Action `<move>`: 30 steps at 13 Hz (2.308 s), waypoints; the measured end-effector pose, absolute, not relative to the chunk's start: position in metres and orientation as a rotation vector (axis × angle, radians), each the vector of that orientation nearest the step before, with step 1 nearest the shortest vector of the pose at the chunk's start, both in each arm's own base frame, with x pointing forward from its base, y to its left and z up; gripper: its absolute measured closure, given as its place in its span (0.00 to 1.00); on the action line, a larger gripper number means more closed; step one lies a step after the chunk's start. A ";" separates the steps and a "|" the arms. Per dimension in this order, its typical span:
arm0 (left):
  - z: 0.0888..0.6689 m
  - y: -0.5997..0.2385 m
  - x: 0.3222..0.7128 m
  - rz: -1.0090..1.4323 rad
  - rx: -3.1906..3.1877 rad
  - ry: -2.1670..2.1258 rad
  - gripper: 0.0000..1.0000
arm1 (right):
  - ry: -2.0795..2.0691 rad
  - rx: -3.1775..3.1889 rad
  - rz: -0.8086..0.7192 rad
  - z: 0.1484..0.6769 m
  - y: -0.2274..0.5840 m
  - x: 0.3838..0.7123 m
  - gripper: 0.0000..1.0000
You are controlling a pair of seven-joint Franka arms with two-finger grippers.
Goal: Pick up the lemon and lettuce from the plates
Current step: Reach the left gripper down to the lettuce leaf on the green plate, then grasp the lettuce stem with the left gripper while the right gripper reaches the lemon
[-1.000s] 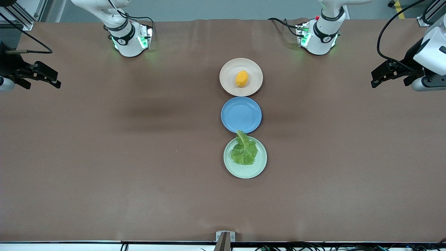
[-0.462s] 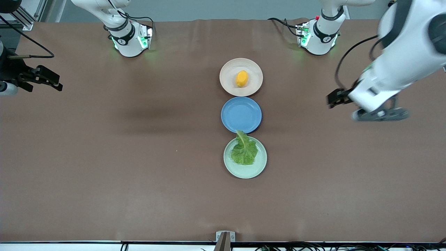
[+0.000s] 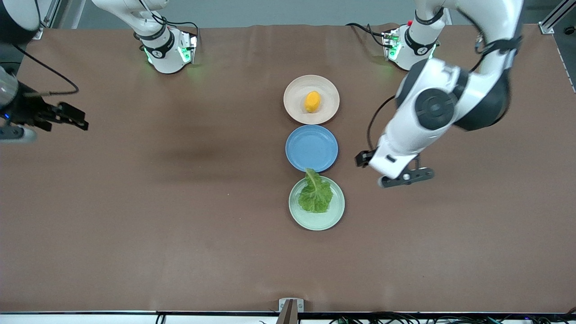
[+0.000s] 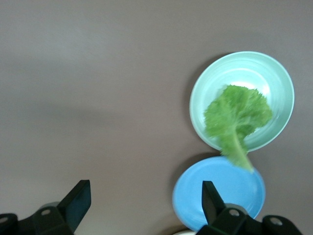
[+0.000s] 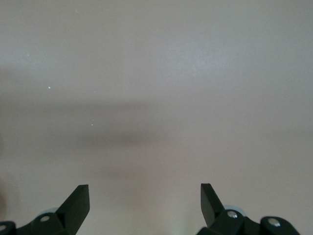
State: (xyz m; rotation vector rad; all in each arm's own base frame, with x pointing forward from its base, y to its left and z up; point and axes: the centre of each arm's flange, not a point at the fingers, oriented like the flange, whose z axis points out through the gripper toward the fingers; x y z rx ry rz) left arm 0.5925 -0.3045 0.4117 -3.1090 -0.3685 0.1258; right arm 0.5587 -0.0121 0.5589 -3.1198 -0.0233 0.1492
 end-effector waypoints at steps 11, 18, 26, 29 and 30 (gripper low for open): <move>0.250 -0.426 0.582 0.078 -3.128 -0.683 0.08 | 0.487 -3.082 0.149 0.478 0.347 0.462 0.00; 0.209 -0.428 0.582 0.096 -3.138 -0.618 0.27 | 0.669 -2.981 0.059 0.331 0.531 0.334 0.00; 0.191 -0.428 0.579 0.121 -3.125 -0.602 0.61 | 0.706 -3.032 0.083 0.242 0.591 0.300 0.00; 0.191 -0.427 0.581 0.117 -3.126 -0.605 0.90 | 0.700 -3.043 0.086 0.237 0.603 0.275 0.00; 0.193 -0.428 0.582 0.111 -3.129 -0.607 0.96 | 0.696 -3.048 0.084 0.236 0.607 0.267 0.00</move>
